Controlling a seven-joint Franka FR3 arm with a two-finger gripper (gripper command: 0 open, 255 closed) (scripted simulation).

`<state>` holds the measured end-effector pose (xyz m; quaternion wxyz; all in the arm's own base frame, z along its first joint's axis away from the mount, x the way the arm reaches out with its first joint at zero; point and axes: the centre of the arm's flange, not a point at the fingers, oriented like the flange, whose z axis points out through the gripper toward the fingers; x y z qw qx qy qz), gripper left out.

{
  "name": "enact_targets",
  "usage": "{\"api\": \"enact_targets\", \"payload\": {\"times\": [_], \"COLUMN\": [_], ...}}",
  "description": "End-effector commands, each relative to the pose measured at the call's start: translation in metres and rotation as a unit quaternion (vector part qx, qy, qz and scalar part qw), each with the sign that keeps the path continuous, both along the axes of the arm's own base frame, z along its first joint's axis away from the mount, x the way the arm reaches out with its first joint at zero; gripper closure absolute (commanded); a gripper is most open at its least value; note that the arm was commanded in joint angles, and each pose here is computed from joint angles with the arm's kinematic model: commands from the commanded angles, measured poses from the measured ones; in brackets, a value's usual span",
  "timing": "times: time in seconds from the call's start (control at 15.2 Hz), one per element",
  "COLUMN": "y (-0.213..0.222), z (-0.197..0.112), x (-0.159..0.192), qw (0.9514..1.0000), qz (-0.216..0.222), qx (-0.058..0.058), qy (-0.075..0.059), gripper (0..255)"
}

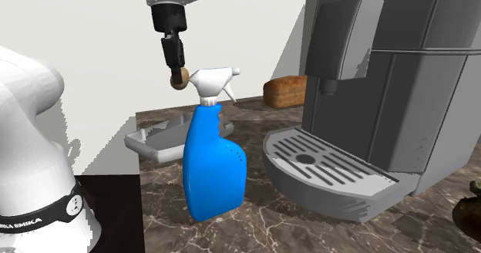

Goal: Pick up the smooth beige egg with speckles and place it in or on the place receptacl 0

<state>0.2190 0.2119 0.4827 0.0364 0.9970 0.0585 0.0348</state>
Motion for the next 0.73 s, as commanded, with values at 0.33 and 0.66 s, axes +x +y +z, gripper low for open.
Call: {"api": "enact_targets", "payload": {"times": [0.33,0.66], "y": [-0.002,-0.002], "z": [-0.036,-0.066], "x": [-0.001,-0.001], "qw": [1.0000,1.0000], "qz": [0.000,0.000], "qx": [0.000,0.000], "qy": [0.000,0.000], "gripper": [255,255]}}
